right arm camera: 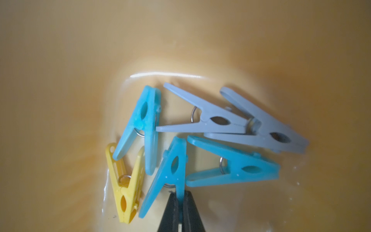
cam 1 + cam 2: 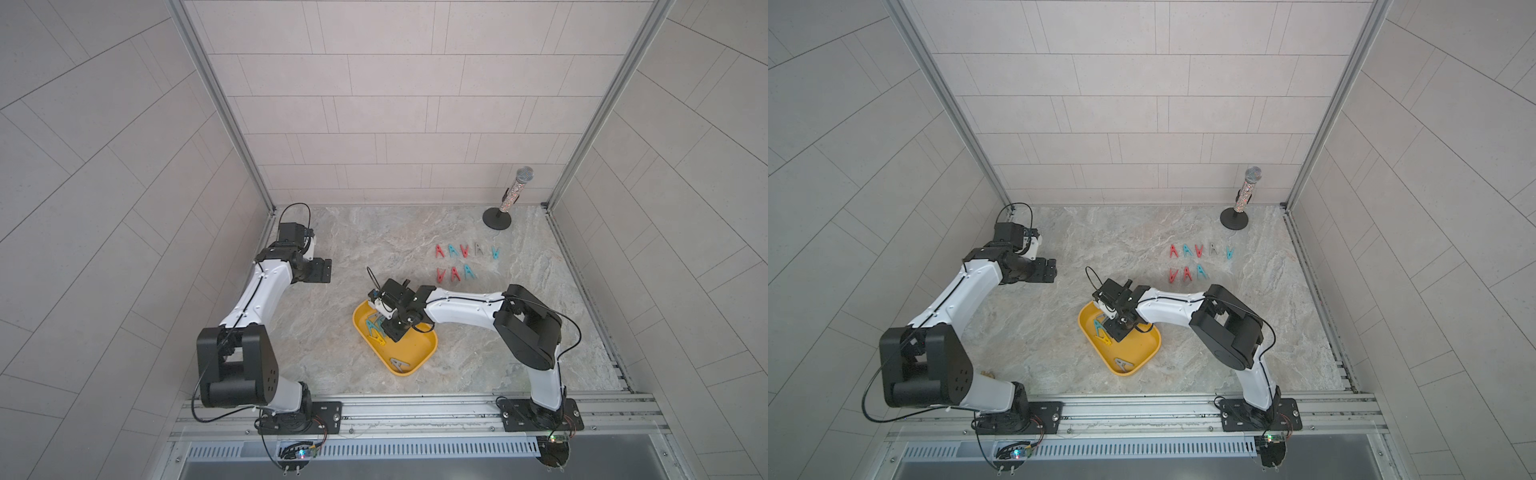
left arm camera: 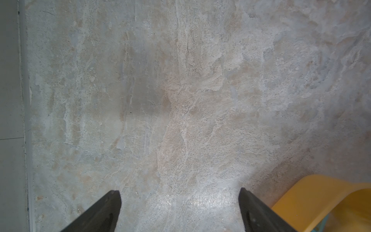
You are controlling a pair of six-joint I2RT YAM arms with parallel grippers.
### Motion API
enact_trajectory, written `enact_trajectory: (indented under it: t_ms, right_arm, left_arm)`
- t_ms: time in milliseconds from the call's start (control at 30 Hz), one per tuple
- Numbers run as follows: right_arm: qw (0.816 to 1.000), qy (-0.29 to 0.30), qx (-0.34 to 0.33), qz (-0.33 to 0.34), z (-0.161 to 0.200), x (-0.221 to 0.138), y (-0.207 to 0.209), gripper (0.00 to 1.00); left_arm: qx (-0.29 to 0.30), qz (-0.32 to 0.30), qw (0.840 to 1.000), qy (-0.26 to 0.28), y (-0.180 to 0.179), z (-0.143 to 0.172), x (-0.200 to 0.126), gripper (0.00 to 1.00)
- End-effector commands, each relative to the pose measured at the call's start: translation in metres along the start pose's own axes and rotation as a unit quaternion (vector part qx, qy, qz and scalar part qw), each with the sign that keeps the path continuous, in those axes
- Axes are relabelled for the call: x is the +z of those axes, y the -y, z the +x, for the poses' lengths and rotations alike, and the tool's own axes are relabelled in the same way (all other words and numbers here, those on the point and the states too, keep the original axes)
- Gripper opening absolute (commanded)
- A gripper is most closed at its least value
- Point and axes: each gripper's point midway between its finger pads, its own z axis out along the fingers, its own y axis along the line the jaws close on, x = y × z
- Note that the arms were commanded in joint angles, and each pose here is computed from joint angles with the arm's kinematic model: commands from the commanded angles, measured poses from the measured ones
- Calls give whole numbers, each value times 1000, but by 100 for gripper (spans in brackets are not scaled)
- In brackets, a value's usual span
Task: Take the clothespins out of the storage box
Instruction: Pick up the clothespin from the storage box.
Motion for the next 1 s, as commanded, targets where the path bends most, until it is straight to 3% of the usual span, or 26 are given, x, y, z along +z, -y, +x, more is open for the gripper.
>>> enact_trajectory:
  t_ms: [0, 633, 967]
  right_arm:
    - [1000, 4, -4, 6, 3, -18, -2, 2]
    - [993, 113, -10, 35, -21, -86, 3, 0]
    - [987, 154, 23, 39, -30, -109, 16, 0]
  left_arm:
    - [0, -3, 1000, -4, -2, 3, -3, 99]
    - [-1, -1, 1000, -5, -2, 3, -2, 99]
    - [1, 13, 1000, -3, 3, 3, -4, 99]
